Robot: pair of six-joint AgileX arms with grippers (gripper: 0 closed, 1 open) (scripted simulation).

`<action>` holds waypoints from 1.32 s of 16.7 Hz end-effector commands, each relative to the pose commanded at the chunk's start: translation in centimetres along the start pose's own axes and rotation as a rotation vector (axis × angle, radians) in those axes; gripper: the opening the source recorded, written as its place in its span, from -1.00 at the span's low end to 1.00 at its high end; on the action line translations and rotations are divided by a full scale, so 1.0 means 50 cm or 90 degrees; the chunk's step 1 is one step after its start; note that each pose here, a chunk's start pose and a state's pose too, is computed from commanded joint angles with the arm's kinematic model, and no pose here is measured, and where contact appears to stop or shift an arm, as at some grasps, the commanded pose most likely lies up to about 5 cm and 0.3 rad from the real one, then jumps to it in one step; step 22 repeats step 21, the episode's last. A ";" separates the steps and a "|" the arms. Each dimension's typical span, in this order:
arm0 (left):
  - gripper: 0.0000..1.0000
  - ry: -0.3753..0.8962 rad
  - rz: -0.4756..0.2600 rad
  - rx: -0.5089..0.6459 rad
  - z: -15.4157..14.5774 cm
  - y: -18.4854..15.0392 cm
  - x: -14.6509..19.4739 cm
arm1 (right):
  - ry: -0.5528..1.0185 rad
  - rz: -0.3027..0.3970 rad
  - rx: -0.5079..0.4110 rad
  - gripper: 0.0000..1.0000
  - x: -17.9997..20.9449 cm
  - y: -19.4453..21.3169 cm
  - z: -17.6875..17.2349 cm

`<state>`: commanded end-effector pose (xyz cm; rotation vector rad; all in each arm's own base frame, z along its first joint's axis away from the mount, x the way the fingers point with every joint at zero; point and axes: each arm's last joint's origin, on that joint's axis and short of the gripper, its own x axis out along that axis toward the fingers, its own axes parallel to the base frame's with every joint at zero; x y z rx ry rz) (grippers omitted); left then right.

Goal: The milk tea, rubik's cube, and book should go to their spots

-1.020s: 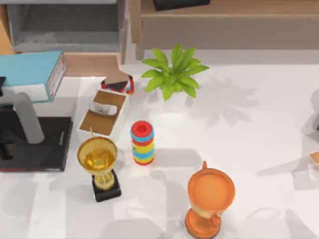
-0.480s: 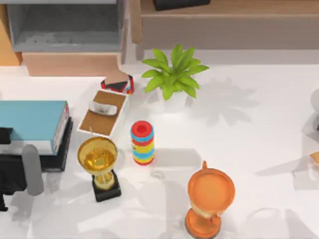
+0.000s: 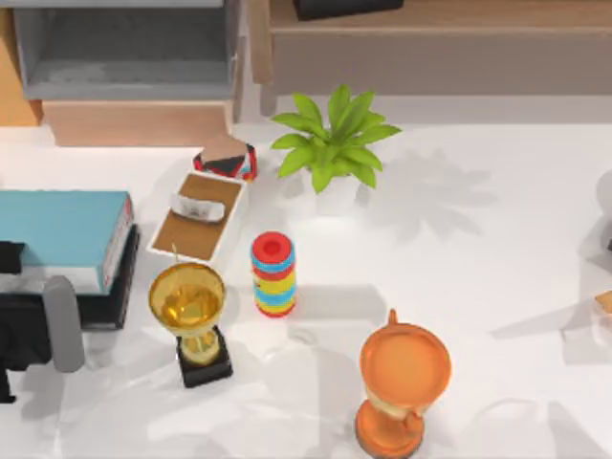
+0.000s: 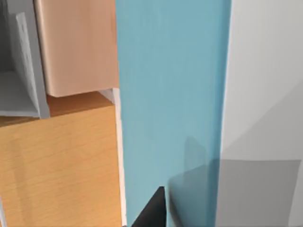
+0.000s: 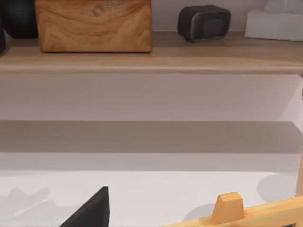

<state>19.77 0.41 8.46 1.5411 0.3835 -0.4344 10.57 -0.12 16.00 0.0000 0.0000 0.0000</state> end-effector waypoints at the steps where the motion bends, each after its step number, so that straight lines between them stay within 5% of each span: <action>1: -1.00 0.000 0.000 0.000 0.000 0.000 0.000 | 0.000 0.000 0.000 1.00 0.000 0.000 0.000; 2: -1.00 0.000 0.000 0.000 0.000 0.000 0.000 | 0.000 0.000 0.000 1.00 0.000 0.000 0.000; 15: 0.96 0.000 0.000 0.000 0.000 0.000 0.000 | 0.000 0.000 0.000 1.00 0.000 0.000 0.000; 22: 1.00 0.000 0.000 0.000 0.000 0.000 0.000 | 0.000 0.000 0.000 1.00 0.000 0.000 0.000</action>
